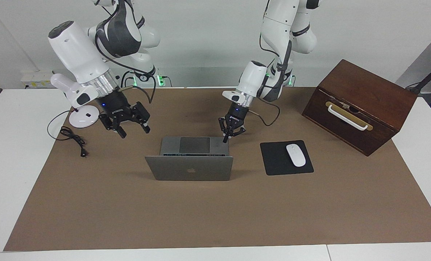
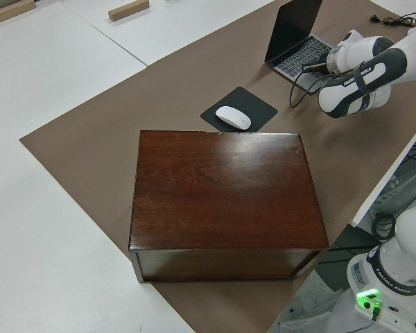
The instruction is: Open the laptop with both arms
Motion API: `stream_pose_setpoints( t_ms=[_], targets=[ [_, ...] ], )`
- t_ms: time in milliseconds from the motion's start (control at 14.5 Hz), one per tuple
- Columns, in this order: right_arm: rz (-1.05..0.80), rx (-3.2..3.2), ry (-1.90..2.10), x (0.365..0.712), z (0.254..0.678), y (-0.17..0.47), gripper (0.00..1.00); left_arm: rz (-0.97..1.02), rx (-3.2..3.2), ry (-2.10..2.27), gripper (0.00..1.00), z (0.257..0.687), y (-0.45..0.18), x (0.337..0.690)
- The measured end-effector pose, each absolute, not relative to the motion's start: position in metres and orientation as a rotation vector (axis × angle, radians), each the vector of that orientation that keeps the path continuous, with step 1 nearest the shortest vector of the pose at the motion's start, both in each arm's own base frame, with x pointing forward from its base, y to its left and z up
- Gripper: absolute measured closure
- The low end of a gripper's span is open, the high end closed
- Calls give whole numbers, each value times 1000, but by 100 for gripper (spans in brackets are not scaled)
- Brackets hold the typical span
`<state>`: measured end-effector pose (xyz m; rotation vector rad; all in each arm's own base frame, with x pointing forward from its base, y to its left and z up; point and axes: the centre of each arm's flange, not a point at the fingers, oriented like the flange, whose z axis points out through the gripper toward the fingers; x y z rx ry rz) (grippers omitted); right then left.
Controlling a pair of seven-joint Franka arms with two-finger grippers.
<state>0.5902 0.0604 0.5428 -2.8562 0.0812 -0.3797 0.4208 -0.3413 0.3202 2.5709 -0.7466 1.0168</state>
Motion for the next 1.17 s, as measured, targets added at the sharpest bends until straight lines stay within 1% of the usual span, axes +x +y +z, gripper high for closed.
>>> stream_pose_setpoints(
  t_ms=[207,482,620,964,1170],
  targets=[
    [-308,-3011,-18,570,562,51,0,934,2624,-703,99,359,-331,447],
    [-261,-3089,-57,533,602,29,0,810,2685,-657,99,426,-314,478],
    [-253,-3095,-36,521,612,17,0,746,2719,-626,99,453,-298,491],
    [-207,-3103,1,508,599,6,0,588,2855,-561,99,540,-217,515],
    [-204,-3102,36,504,598,6,0,514,2924,-505,99,575,-169,518]
  ],
)
